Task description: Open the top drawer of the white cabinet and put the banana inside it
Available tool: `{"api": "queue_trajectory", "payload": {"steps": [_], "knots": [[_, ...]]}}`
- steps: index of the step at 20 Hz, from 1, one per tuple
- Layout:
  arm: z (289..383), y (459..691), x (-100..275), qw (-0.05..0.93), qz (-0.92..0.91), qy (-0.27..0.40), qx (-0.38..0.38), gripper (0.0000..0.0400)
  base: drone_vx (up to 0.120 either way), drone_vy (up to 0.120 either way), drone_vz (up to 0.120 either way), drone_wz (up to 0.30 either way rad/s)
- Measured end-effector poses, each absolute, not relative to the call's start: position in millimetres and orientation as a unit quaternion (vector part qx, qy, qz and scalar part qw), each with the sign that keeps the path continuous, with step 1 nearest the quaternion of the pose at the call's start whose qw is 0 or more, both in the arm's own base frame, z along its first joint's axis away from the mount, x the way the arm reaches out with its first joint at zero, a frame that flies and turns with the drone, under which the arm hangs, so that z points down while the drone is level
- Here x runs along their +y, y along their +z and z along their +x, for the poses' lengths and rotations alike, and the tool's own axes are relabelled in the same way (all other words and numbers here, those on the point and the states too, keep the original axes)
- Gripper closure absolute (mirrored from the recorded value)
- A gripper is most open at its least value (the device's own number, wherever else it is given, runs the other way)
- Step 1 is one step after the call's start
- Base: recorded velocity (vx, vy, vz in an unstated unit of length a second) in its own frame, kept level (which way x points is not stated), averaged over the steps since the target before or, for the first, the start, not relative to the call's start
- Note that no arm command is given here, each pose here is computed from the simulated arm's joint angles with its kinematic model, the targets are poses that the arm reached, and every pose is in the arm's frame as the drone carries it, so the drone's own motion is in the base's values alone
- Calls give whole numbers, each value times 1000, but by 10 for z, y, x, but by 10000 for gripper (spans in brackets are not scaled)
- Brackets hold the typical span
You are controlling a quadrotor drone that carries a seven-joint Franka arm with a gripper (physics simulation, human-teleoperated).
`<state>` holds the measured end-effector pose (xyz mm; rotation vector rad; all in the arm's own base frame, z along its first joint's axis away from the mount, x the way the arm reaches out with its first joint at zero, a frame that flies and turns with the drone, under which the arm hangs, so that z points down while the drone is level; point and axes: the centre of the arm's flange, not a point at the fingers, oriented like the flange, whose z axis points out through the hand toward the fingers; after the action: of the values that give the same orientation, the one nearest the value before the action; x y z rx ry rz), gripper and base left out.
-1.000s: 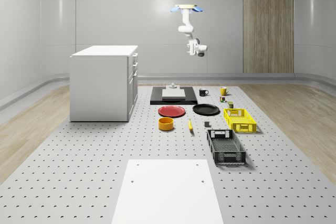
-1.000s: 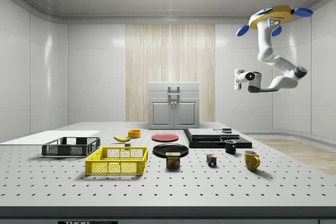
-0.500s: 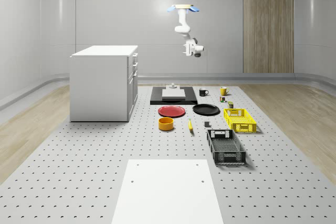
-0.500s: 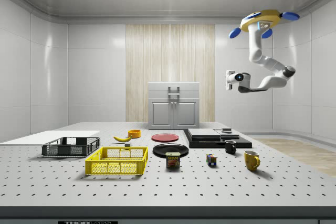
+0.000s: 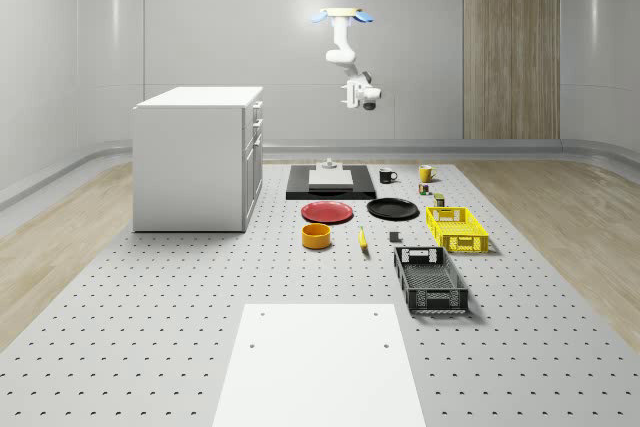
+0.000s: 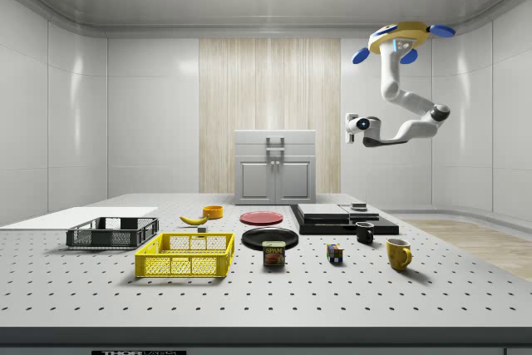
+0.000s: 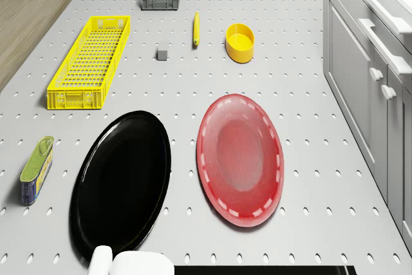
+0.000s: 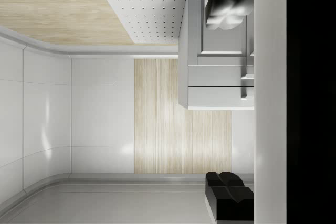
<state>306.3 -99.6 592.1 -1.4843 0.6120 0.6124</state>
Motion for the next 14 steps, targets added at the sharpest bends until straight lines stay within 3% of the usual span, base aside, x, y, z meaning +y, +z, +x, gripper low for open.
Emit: {"api": "queue_trajectory", "payload": {"steps": [14], "knots": [[3063,5921,-997,653,-654,270,270,0,120,-120,0,0]]}}
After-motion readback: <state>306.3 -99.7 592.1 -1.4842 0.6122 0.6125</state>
